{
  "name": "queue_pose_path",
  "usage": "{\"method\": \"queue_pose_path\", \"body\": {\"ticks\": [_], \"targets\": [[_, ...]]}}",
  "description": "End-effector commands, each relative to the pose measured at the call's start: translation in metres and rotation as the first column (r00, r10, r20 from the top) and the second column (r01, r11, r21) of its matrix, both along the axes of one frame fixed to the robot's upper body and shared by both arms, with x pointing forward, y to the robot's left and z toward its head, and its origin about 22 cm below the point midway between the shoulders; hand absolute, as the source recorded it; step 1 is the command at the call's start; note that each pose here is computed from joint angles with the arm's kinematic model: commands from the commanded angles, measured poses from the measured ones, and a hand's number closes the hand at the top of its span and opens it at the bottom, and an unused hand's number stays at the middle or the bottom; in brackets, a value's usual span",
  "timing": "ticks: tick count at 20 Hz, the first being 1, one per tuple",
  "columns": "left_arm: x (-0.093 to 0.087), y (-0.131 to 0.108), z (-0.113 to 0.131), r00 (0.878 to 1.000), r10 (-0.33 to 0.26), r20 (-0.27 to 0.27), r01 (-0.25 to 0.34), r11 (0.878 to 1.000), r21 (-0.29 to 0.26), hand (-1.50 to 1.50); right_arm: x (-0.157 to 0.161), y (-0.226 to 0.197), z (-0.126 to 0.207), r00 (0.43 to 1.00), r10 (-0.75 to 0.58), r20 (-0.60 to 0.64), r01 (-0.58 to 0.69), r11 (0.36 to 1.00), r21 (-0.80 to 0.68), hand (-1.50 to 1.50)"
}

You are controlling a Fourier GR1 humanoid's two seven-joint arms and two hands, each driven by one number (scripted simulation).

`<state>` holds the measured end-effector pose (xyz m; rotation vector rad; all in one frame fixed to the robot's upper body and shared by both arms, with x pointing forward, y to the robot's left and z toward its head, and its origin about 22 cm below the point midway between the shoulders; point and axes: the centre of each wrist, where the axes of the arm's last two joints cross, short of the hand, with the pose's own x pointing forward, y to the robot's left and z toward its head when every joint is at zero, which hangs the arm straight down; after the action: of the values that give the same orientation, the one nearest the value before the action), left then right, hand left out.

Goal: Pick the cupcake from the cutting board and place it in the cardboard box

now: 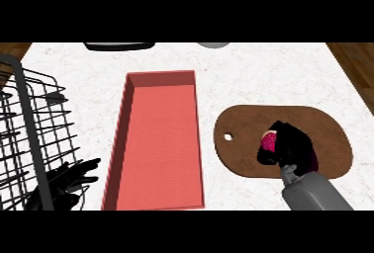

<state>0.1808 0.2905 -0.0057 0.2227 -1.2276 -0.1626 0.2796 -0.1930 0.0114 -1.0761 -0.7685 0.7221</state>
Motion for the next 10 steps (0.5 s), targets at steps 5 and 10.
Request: {"method": "queue_pose_path", "body": {"ticks": [5,10], "targets": [[0.016,0.02,0.021,0.979,0.084,0.184,-0.109,0.985,0.131,0.0,-0.087,0.064,-0.007,0.999,-0.036,0.035,0.039,0.995,-0.088,1.5],[0.01,0.021,0.022,0.979,0.08,0.185,-0.104,0.986,0.127,0.0,-0.117,0.072,0.03,0.982,-0.074,0.174,0.087,0.994,-0.069,1.5]]}}
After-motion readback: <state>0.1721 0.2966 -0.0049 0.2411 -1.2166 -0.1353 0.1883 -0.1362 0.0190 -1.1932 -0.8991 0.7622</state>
